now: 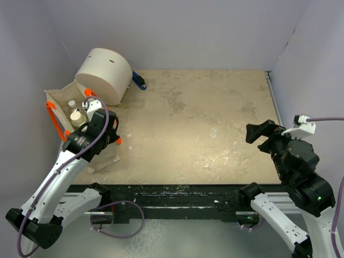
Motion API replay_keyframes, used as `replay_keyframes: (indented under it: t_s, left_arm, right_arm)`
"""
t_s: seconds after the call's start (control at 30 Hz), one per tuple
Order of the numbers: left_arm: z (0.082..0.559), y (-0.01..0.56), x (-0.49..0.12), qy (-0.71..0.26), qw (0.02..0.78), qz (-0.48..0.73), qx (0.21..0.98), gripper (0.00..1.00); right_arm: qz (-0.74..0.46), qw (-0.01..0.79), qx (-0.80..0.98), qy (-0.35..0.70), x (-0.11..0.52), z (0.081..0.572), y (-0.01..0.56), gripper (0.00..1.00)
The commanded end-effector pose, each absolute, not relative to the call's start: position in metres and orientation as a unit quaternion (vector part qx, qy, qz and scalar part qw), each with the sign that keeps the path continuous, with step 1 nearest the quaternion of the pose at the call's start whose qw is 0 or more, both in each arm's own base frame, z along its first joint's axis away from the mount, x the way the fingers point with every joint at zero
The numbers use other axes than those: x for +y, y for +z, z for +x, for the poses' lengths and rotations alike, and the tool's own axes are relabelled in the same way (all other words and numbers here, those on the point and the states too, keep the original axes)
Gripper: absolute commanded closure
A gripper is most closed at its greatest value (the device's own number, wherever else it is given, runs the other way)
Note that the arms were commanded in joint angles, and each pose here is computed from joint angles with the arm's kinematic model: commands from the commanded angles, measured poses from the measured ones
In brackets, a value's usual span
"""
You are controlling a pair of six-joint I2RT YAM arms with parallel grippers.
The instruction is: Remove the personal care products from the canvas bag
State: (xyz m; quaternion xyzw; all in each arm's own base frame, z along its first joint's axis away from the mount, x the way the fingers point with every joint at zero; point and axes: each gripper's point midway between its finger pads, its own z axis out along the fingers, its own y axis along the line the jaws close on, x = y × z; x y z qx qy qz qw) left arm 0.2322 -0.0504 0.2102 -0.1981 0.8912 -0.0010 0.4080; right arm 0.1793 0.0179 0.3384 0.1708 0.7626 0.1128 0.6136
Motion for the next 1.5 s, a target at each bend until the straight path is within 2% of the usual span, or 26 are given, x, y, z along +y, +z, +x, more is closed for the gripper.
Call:
replay_keyframes:
  t_s: [0.0,0.13,0.3,0.63,0.83,1.1,1.33,1.37,1.47]
  left_arm:
    - [0.237,0.237,-0.081,-0.092,0.422,-0.16,0.888,0.9]
    - [0.239,0.271,-0.108,-0.173,0.45,-0.113,0.868,1.0]
    - [0.243,0.31,-0.139,-0.265,0.477,-0.075,0.835,1.0]
    - [0.259,0.358,-0.218,-0.44,0.453,-0.024,0.775,1.0]
    - [0.268,0.381,-0.27,-0.486,0.458,0.005,0.744,1.0]
    - [0.295,0.392,-0.322,-0.51,0.452,0.033,0.731,1.0]
    - [0.31,0.383,-0.354,-0.521,0.428,0.056,0.736,1.0]
    - [0.31,0.381,-0.355,-0.52,0.425,0.06,0.738,0.99]
    - [0.305,0.373,-0.352,-0.51,0.42,0.074,0.747,0.71]
  right_arm:
    - [0.181,0.623,0.751,0.124,0.017,0.178,0.343,0.0]
    - [0.18,0.622,0.751,0.125,0.018,0.179,0.343,0.0]
    - [0.182,0.615,0.757,0.124,0.02,0.18,0.336,0.0]
    - [0.193,0.601,0.765,0.129,0.025,0.185,0.326,0.0]
    - [0.184,0.575,0.787,0.129,0.034,0.191,0.312,0.0]
    - [0.254,0.561,0.777,0.132,0.022,0.182,0.307,0.0]
    - [0.177,0.587,0.767,0.189,0.04,0.17,0.324,0.0]
    - [0.174,0.586,0.769,0.19,0.041,0.169,0.324,0.0]
    - [0.161,0.576,0.778,0.193,0.046,0.17,0.321,0.0]
